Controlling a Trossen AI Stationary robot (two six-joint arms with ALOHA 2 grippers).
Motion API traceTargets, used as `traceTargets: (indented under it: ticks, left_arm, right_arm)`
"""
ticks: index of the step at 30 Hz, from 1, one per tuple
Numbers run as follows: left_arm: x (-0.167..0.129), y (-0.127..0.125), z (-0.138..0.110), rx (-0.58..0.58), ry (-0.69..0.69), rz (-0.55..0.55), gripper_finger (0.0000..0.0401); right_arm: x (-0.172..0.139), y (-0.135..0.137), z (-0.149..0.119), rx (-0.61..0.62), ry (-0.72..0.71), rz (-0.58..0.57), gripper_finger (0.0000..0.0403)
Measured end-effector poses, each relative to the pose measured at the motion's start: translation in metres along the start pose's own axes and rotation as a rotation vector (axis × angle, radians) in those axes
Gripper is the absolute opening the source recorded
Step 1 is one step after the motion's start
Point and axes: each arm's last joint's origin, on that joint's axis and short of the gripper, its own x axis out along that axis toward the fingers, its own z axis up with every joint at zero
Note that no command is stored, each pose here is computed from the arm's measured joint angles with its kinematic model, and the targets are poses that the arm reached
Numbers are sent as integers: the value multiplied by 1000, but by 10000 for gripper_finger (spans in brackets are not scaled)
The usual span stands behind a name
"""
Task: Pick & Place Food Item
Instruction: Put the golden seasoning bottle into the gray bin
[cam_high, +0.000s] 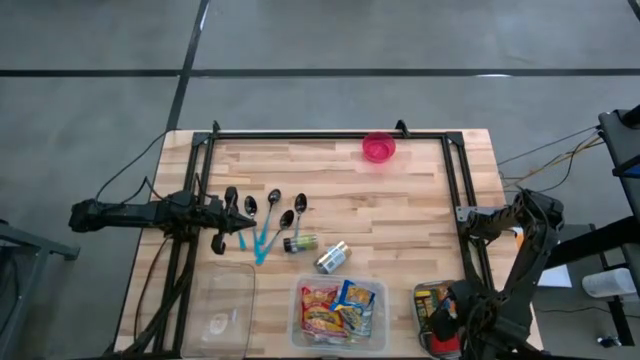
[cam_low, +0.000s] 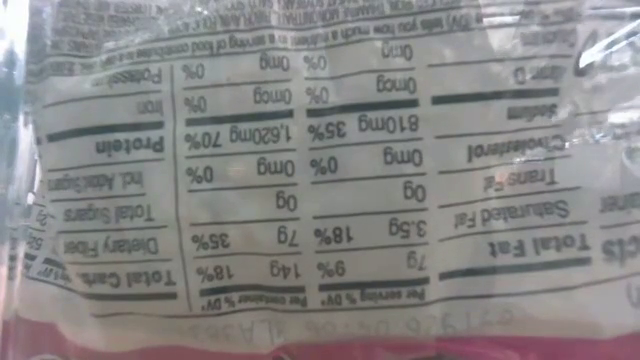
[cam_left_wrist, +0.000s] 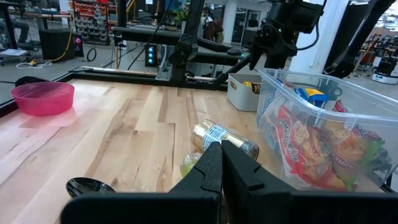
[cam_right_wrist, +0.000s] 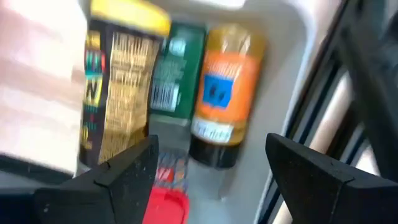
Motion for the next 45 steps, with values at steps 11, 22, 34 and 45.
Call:
traceTargets:
  ticks: [11, 22, 34, 45]
  left_arm:
    - [0, 0, 0, 0, -1, 0, 0]
    - [0, 0, 0, 0, -1, 0, 0]
    - [0, 0, 0, 0, -1, 0, 0]
    - [0, 0, 0, 0, 0, 0, 0]
  right_arm:
    - [-29, -15, 31, -90, -146, 104, 294]
    - [-50, -10, 98, -252, -403, 271, 294]
    - [-60, 36, 184, -548, -535, 290, 294]
    - [-46, 84, 259, -770, -509, 392, 294]
